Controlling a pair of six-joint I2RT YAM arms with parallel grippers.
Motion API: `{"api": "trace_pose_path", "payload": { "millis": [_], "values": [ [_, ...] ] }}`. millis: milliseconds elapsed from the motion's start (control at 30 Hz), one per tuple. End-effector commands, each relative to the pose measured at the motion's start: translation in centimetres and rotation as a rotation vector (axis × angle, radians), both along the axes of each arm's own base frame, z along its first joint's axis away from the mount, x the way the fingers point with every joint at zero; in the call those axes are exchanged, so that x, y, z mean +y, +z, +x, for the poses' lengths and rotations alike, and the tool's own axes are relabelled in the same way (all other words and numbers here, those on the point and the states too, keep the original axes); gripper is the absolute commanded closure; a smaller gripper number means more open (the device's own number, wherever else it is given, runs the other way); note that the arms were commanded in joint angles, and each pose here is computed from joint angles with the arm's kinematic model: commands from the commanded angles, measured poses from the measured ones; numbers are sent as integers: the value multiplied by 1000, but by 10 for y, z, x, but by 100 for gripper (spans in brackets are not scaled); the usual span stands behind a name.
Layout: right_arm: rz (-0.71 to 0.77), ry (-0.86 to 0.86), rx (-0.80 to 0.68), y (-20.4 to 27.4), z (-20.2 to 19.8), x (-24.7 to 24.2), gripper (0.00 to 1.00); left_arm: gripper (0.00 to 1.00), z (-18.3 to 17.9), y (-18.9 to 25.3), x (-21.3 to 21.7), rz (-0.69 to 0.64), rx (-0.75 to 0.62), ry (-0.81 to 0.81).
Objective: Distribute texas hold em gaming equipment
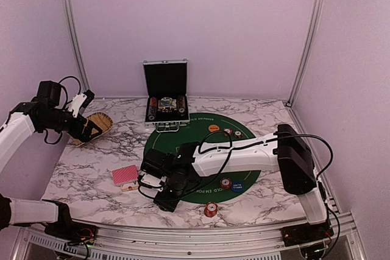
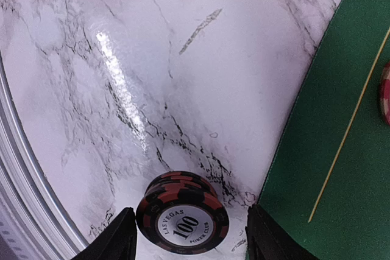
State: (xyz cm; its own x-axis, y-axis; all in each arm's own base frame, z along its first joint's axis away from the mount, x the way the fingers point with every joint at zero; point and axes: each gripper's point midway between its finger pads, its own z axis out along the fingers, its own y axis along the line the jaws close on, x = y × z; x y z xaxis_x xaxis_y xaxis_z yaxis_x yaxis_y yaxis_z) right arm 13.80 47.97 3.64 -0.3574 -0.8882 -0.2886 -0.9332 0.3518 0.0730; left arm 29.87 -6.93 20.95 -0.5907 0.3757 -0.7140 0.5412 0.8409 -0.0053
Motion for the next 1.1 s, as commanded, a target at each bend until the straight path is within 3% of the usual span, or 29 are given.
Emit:
{"api": "trace_pose_path", "payload": {
  "millis": [0, 633, 1067],
  "values": [
    [22, 14, -9, 6, -2, 11, 41, 1, -5, 8, 1, 0, -9, -5],
    [25, 7, 5, 1, -4, 12, 56, 1, -5, 9, 2, 7, -15, -3],
    [55, -1, -4, 20, -3, 15, 76, 1, -5, 10, 1, 4, -19, -8]
  ]
}}
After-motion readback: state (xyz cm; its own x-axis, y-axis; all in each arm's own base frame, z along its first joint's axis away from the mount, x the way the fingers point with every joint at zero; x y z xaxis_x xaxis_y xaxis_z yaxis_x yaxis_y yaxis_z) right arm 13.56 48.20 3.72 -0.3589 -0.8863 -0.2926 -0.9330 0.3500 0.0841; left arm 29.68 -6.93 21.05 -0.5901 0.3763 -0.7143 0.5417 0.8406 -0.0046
